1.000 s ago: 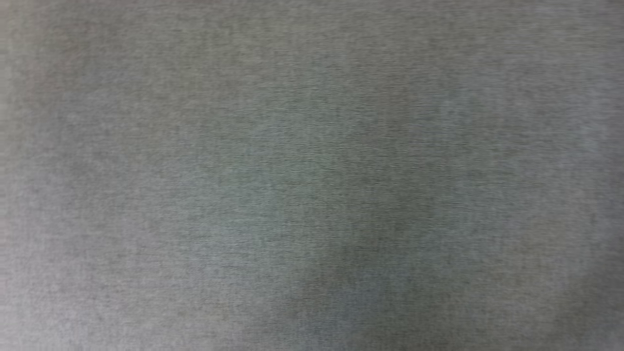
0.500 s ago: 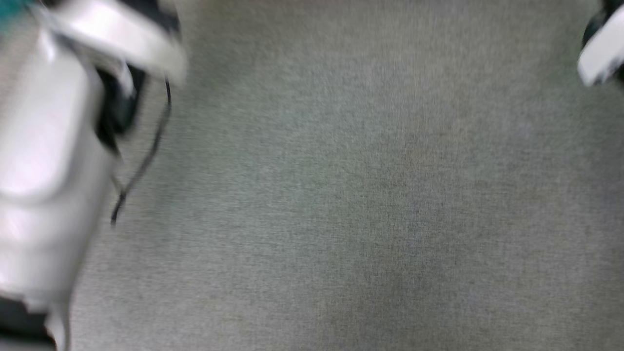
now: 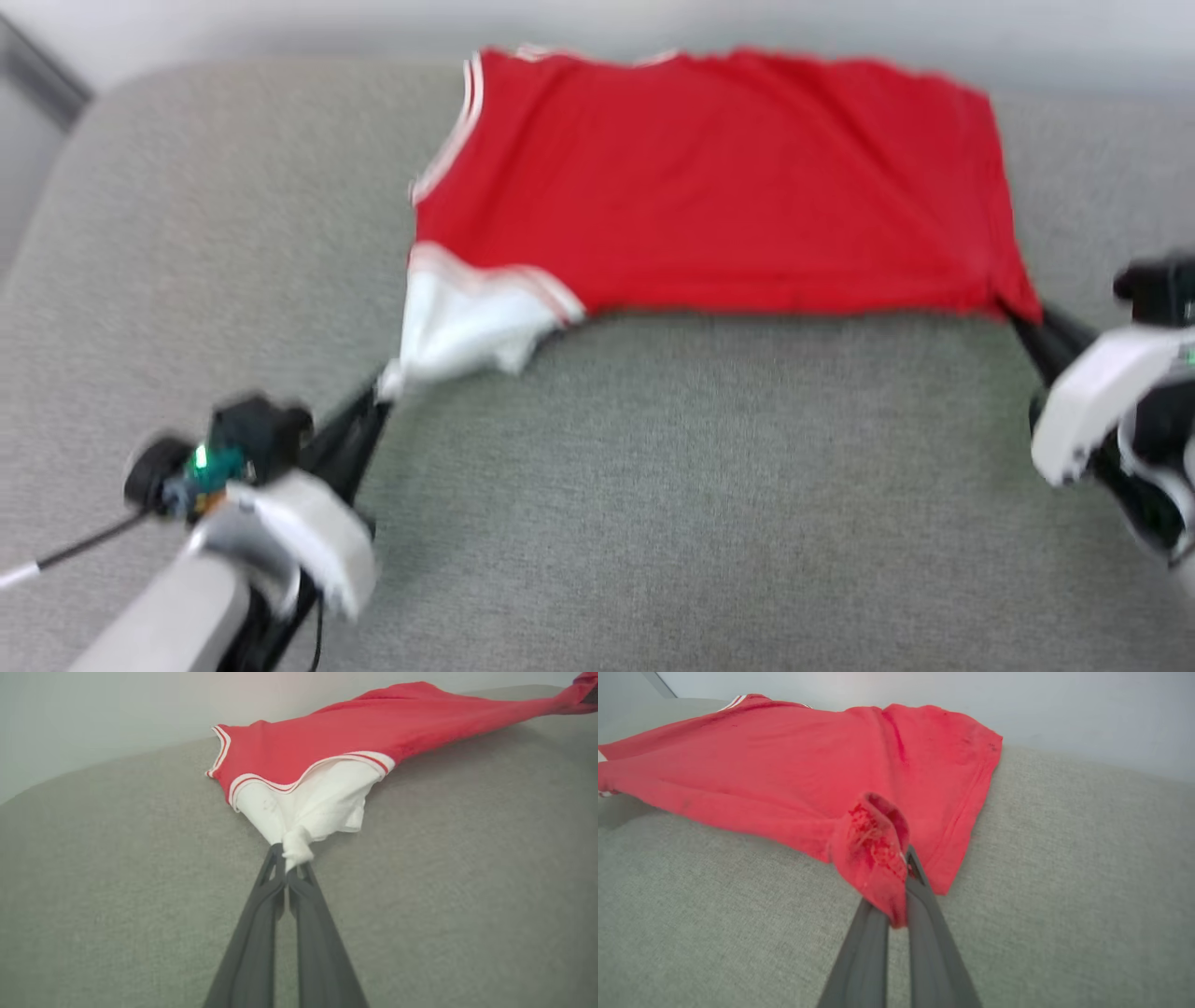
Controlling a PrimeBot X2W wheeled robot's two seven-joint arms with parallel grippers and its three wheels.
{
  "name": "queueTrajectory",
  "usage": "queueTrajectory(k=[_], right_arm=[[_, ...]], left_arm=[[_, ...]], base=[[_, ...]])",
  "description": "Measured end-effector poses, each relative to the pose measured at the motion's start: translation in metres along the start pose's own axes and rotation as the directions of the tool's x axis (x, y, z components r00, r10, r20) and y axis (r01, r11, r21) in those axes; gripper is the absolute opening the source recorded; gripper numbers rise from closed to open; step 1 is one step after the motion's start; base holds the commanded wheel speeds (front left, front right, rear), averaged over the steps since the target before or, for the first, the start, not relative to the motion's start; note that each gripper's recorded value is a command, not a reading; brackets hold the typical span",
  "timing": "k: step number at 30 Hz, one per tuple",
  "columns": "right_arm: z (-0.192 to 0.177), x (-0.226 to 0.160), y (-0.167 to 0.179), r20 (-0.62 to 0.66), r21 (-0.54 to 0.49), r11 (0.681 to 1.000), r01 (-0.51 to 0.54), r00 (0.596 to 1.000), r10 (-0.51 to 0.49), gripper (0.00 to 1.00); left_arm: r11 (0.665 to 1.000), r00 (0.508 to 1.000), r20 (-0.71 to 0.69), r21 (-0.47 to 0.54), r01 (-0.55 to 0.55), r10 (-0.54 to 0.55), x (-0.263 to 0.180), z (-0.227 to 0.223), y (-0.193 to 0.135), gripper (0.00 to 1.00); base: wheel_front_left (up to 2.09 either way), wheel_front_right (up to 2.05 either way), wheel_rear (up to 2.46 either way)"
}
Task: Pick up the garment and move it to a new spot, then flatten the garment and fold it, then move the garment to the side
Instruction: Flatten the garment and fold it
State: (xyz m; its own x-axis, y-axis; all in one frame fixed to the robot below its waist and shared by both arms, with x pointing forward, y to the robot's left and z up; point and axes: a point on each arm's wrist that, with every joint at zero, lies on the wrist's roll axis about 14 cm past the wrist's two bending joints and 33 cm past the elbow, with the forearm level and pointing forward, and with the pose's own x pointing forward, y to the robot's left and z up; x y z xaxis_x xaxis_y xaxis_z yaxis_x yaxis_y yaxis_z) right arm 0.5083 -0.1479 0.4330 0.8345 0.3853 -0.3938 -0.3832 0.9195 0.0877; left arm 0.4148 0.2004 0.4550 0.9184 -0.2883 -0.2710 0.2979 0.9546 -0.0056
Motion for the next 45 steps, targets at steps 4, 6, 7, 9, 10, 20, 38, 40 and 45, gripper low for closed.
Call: queueTrajectory(k=[4, 6, 7, 9, 10, 20, 38, 40, 45], right_arm=[[-0.014, -0.027, 0.010, -0.044, 0.037, 0.999, -0.016, 0.999, 0.018, 0.00], [-0.019, -0.040, 0.014, -0.058, 0.056, 0.998, -0.025, 0.998, 0.028, 0.00], [-0.023, -0.047, 0.014, -0.071, 0.063, 0.998, -0.023, 0.997, 0.027, 0.00], [-0.032, -0.061, 0.013, -0.098, 0.081, 0.997, -0.018, 0.995, 0.026, 0.00], [-0.036, -0.067, 0.014, -0.107, 0.097, 0.995, -0.017, 0.994, 0.027, 0.00], [-0.079, -0.127, 0.027, -0.210, 0.160, 0.987, -0.013, 0.976, 0.047, 0.00], [-0.053, -0.150, 0.030, -0.168, 0.193, 0.981, -0.020, 0.984, 0.053, 0.00], [-0.048, -0.146, 0.029, -0.167, 0.189, 0.982, -0.024, 0.984, 0.056, 0.00], [-0.044, -0.132, 0.025, -0.201, 0.183, 0.983, -0.027, 0.977, 0.065, 0.00]], left_arm=[[1.000, 0.994, -0.105, -0.018, 0.010, -0.012, -0.042, -0.019, -0.013, 0.00], [0.999, 0.991, -0.133, -0.032, 0.016, -0.020, -0.058, -0.022, -0.021, 0.00], [0.999, 0.989, -0.145, -0.038, 0.020, -0.026, -0.066, -0.024, -0.026, 0.00], [0.998, 0.984, -0.175, -0.056, 0.026, -0.035, -0.080, -0.029, -0.034, 0.00], [0.998, 0.980, -0.195, -0.063, 0.027, -0.039, -0.088, -0.033, -0.037, 0.00], [0.980, 0.920, -0.369, -0.189, 0.065, -0.133, -0.148, -0.064, -0.078, 0.00], [0.994, 0.984, -0.142, -0.053, 0.098, -0.105, -0.118, 0.013, -0.060, 0.00], [0.994, 0.990, -0.096, -0.039, 0.098, -0.101, -0.107, 0.028, -0.056, 0.00], [0.995, 0.995, -0.033, 0.003, 0.095, -0.095, -0.076, 0.051, -0.043, 0.00]], base=[[0.00, 0.00, 0.00], [0.00, 0.00, 0.00], [0.00, 0.00, 0.00], [0.00, 0.00, 0.00], [0.00, 0.00, 0.00], [0.00, 0.00, 0.00], [0.00, 0.00, 0.00], [0.00, 0.00, 0.00], [0.00, 0.00, 0.00]])
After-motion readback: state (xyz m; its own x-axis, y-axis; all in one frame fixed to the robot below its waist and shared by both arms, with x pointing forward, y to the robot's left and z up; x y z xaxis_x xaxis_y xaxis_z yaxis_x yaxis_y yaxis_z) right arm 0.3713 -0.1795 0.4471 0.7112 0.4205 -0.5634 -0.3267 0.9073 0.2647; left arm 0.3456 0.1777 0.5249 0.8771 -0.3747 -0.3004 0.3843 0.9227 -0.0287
